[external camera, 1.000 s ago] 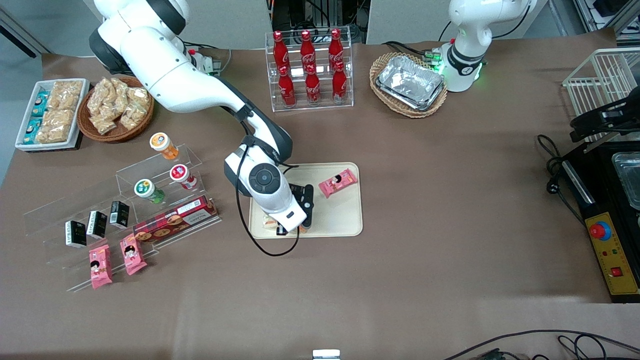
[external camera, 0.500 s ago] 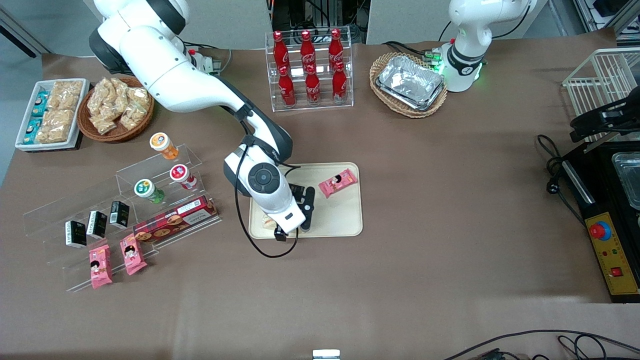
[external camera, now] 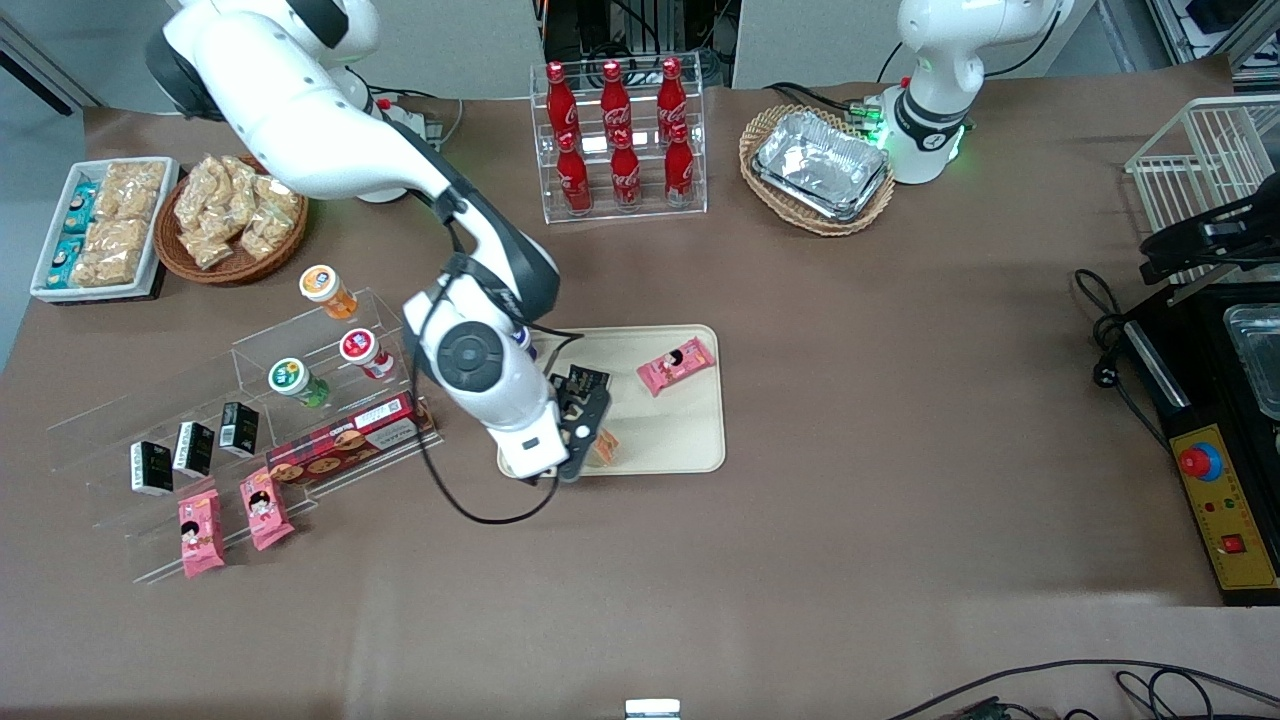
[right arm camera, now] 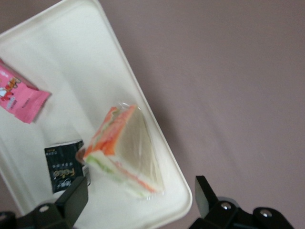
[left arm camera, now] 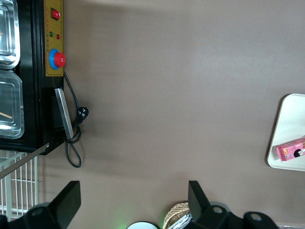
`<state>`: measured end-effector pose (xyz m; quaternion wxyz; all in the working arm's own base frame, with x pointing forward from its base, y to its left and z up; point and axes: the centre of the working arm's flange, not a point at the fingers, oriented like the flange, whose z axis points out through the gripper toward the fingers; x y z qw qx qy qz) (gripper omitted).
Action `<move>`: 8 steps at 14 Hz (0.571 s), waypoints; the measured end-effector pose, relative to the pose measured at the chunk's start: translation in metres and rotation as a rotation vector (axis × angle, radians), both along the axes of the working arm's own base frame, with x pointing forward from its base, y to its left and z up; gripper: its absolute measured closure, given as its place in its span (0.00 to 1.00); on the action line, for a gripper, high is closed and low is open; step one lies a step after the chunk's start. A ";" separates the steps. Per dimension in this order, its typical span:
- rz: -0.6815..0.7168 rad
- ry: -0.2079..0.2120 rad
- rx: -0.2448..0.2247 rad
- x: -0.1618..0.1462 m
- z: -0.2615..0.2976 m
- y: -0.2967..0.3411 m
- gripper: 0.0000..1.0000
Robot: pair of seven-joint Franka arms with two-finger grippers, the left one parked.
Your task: Place sandwich on tray
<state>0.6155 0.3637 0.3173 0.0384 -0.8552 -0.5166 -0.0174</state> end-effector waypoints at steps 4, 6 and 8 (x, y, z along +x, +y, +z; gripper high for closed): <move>-0.167 -0.002 -0.030 0.003 0.072 -0.036 0.00; -0.237 -0.001 -0.052 0.002 0.112 -0.062 0.00; -0.326 0.015 -0.090 -0.007 0.155 -0.089 0.00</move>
